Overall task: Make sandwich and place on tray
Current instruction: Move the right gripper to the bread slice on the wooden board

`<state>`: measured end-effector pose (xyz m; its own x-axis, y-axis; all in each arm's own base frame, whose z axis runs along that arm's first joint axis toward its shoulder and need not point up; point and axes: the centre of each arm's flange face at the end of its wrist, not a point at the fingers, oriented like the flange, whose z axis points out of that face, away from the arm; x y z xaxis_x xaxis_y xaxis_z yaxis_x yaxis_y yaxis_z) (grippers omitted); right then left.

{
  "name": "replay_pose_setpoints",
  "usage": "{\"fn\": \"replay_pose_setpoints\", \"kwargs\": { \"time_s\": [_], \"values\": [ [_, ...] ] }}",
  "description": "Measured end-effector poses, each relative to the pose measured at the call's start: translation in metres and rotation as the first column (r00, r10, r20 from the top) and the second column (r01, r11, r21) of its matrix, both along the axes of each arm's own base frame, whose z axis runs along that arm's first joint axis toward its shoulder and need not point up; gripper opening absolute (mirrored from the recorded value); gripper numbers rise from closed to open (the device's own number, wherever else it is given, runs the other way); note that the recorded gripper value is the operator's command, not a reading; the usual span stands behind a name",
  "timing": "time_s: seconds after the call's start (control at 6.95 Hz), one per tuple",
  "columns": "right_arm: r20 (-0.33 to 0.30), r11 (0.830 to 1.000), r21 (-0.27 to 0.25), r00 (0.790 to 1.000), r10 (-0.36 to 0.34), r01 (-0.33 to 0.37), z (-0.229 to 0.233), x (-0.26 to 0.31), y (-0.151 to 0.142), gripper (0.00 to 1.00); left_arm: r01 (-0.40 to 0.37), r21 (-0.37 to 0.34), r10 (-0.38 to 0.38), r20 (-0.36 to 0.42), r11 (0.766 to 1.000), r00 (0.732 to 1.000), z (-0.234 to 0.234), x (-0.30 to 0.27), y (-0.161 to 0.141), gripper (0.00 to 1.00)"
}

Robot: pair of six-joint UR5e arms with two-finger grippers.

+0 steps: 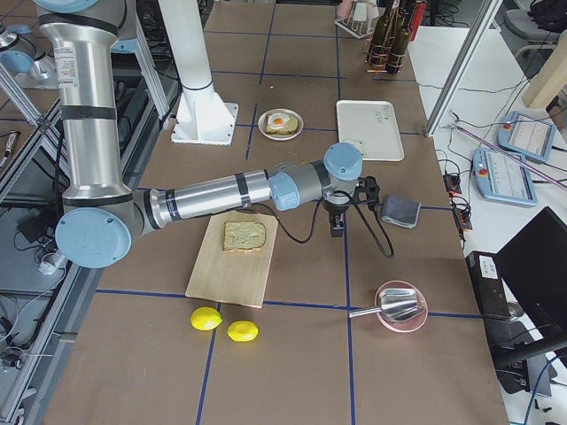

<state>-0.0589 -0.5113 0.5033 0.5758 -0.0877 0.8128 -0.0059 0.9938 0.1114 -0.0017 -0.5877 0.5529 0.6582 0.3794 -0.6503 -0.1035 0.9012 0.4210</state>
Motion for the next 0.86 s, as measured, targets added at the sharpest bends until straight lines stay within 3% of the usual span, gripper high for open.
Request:
{"fn": "replay_pose_setpoints", "kwargs": {
  "time_s": [0.29,0.86],
  "values": [
    [-0.016,0.999,-0.032,1.0,0.014,-0.015,-0.001,-0.022,0.038,1.0,0.036,-0.002,-0.036,-0.045,0.999,0.998,-0.046,0.036,0.0,1.0],
    [0.009,0.994,-0.102,0.999,0.05,-0.049,0.065,-0.044,0.181,1.0,0.065,-0.083,-0.076,-0.136,0.994,0.988,-0.116,0.107,0.024,1.0]
  ]
}}
